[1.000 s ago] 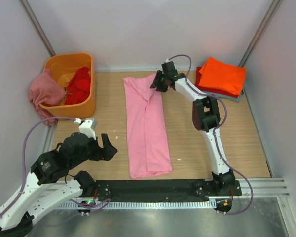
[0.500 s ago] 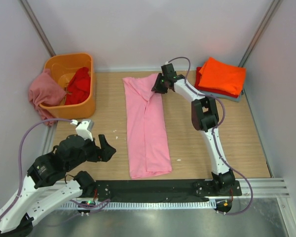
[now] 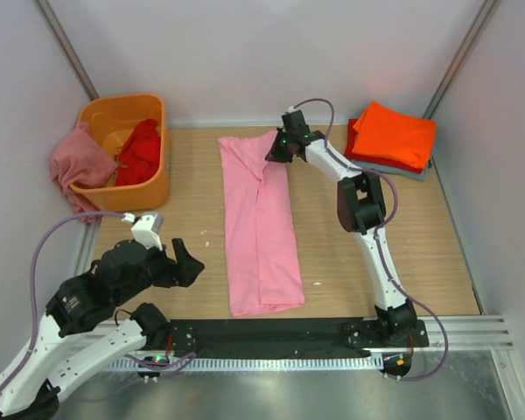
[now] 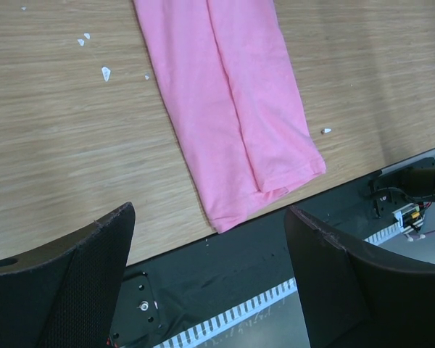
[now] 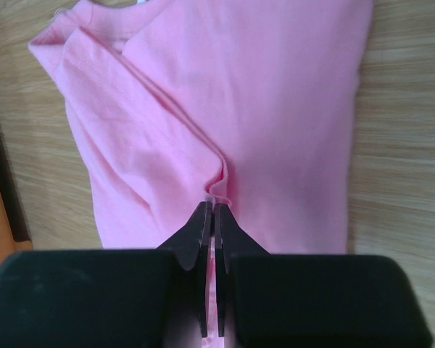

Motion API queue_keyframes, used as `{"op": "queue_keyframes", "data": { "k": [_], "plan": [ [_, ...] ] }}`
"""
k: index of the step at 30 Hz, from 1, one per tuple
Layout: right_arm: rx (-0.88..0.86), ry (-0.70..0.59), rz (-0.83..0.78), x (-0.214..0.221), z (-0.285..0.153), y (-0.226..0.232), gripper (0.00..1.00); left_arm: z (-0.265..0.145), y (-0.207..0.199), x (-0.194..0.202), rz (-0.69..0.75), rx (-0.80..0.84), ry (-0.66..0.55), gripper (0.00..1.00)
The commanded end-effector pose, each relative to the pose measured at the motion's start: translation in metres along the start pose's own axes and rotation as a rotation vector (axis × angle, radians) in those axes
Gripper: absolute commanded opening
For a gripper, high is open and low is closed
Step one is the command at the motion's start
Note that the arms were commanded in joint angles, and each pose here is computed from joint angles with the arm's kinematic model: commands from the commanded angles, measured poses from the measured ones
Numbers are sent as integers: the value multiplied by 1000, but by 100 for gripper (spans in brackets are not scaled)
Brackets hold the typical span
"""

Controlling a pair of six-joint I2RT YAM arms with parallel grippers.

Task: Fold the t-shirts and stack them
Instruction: Fold the tshirt

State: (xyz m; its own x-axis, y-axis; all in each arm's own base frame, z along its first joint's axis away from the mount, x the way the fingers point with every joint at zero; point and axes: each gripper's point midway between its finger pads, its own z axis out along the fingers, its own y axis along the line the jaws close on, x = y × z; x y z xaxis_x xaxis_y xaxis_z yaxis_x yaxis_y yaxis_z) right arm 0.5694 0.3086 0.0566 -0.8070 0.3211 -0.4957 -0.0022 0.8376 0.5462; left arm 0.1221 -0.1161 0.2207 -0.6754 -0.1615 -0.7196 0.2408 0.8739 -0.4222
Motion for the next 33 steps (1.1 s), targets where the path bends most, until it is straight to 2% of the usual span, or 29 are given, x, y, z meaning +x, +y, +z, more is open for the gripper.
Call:
{"op": "queue_keyframes", "data": {
  "k": [1, 7, 15, 17, 18, 21, 22, 26, 33],
  "plan": [
    [-145, -20, -74, -1, -25, 67, 5, 0, -3, -10, -9, 13, -48, 84],
    [-200, 35, -175, 42, -24, 106, 5, 0, -3, -10, -11, 14, -49, 84],
    [-193, 93, -253, 76, -16, 112, 9, -2, -3, -11, -13, 22, -58, 84],
    [-201, 102, -291, 81, -18, 115, 12, -1, -3, -11, -14, 18, -57, 84],
    [-211, 110, -306, 84, -18, 116, 15, -1, -3, -11, -13, 17, -56, 84],
    [-224, 117, -365, 85, -24, 122, 59, 0, -3, -10, -12, 15, -50, 84],
    [-227, 100, -375, 79, -29, 125, 62, 0, -3, -10, -12, 15, -50, 84],
    [-224, 36, -392, 58, -43, 132, 69, 0, -3, -10, -15, 12, -52, 84],
    [-351, -41, -304, 29, -82, 156, 70, 3, -1, -10, -17, -5, -46, 84]
  ]
}}
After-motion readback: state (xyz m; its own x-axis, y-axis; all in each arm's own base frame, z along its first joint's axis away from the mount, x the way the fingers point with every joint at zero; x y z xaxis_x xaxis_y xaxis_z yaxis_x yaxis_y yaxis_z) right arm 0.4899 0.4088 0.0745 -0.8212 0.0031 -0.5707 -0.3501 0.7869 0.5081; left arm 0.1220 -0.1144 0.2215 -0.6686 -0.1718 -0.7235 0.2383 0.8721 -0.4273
